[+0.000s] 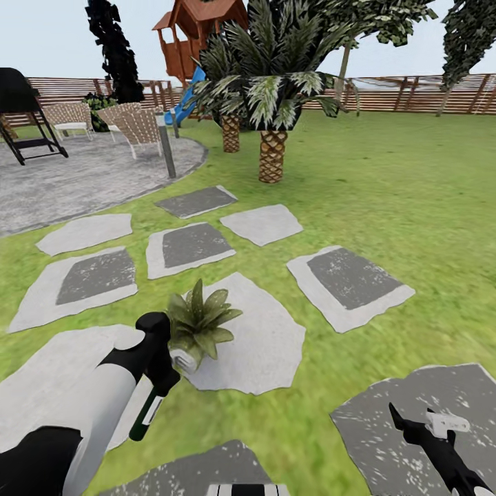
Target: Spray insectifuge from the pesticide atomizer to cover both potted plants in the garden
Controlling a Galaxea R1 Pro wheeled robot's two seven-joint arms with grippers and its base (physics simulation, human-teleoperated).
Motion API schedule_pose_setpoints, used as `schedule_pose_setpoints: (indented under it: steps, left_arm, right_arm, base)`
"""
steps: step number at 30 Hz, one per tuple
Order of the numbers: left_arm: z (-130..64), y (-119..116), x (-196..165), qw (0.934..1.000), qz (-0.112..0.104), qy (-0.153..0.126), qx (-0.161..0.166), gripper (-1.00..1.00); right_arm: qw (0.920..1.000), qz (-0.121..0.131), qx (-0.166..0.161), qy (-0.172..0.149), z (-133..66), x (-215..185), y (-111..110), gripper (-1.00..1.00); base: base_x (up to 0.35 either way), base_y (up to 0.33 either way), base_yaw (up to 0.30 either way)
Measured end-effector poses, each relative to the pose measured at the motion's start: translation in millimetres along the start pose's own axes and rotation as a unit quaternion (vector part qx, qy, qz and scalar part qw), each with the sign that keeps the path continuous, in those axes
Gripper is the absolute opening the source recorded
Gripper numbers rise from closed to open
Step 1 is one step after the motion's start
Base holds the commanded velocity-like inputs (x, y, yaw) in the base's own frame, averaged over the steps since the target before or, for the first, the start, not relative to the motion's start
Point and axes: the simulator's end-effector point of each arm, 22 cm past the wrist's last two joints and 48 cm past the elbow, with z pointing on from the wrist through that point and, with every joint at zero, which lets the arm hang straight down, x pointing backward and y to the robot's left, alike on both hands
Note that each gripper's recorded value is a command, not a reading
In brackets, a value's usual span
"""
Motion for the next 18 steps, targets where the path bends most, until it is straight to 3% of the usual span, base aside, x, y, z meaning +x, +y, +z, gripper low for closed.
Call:
schedule_pose_setpoints:
  steps: [7,11,15,18]
  left_arm:
    - [12.8,-2.0,12.7,0.9999,-0.006,0.012,0.009,-1.0]
    - [18.4,-6.4,13.7,0.9999,-0.006,0.013,0.009,-1.0]
    - [17.7,6.8,10.7,0.9995,-0.007,0.011,-0.029,-1.0]
    - [16.9,9.6,9.6,0.9995,-0.02,0.001,-0.024,-1.0]
  right_arm:
    - [1.0,0.0,0.0,0.0,-0.1,-0.2,-0.2,1.0]
    - [1.0,0.0,0.0,0.0,-0.4,0.3,-0.3,1.0]
    - [1.0,0.0,0.0,0.001,-0.3,0.6,0.0,1.0]
    - [1.0,0.0,0.0,0.001,-0.3,0.6,0.1,1.0]
  base:
    - [-0.071,-0.049,0.268]
    - [-0.002,-0.001,0.059]
    - [0.0,0.0,0.005]
    - [0.0,0.0,0.0]
